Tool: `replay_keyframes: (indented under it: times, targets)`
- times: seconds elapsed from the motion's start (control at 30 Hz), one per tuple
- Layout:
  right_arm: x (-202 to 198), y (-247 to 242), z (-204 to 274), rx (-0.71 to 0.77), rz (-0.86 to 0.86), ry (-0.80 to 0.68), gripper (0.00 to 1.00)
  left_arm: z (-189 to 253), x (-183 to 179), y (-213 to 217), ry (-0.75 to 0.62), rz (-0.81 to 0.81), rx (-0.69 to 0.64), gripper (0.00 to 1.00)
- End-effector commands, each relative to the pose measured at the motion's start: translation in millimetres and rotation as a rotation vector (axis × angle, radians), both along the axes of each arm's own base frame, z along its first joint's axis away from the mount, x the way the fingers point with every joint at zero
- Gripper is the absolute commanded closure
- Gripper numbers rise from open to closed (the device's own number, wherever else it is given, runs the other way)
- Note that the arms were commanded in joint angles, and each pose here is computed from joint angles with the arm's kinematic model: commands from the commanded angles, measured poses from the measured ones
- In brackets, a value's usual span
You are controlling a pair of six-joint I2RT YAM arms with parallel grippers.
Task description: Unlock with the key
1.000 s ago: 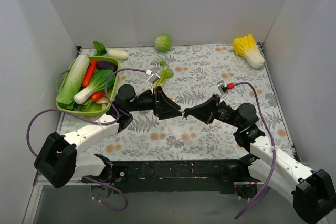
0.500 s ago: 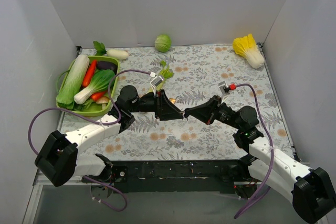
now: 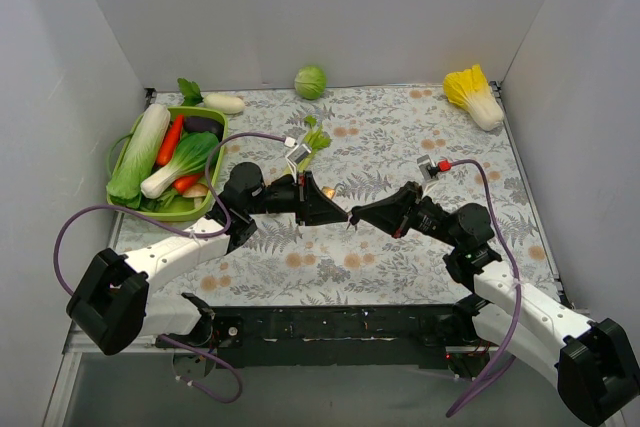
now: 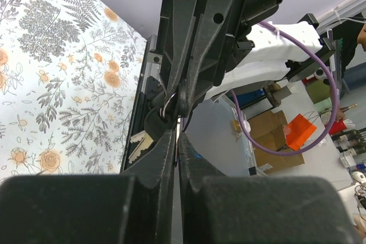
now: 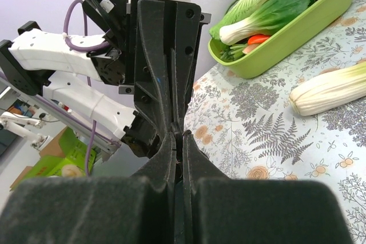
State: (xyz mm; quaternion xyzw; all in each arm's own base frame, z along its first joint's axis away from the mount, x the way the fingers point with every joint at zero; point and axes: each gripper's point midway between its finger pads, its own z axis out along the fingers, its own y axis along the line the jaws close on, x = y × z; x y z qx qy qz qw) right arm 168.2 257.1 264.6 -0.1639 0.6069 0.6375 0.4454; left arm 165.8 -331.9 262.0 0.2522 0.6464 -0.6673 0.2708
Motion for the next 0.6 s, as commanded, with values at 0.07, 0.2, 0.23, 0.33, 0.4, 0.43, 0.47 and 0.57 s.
replay_keyframes:
  times: [0.07, 0.2, 0.23, 0.33, 0.4, 0.43, 0.47, 0.57]
  targets:
    - [7.6, -2.2, -3.9, -0.010, -0.041, -0.013, 0.99, 9.0, 0.5, -0.6, -0.056, 0.007, -0.008, 1.00]
    - [7.3, -0.8, -7.2, -0.043, -0.032, -0.015, 0.86, 3.2, 0.3, -0.5, -0.067, -0.001, 0.019, 1.00]
    - [7.0, -0.1, -14.7, -0.089, -0.023, -0.011, 0.81, 0.1, -0.8, -0.1, -0.065, -0.009, 0.033, 1.00]
    - [8.8, -1.0, -4.8, -0.147, -0.029, -0.086, 0.60, -8.4, -5.7, 1.7, -0.086, -0.061, 0.094, 1.00]
    - [7.7, -2.6, -1.2, -0.202, -0.024, -0.106, 0.49, -16.5, -11.9, 5.1, -0.103, -0.118, 0.151, 1.00]
    - [4.8, -3.4, 1.1, -0.221, -0.013, -0.127, 0.46, -19.9, -14.7, 5.9, -0.098, -0.146, 0.167, 1.00]
    - [3.0, -4.8, -6.0, -0.272, -0.001, -0.134, 0.45, -23.0, -18.9, 7.8, -0.098, -0.173, 0.179, 1.00]
    - [-6.9, -3.1, -0.9, -0.308, 0.070, -0.174, 0.43, -26.9, -40.8, 16.8, -0.076, -0.302, 0.184, 1.00]
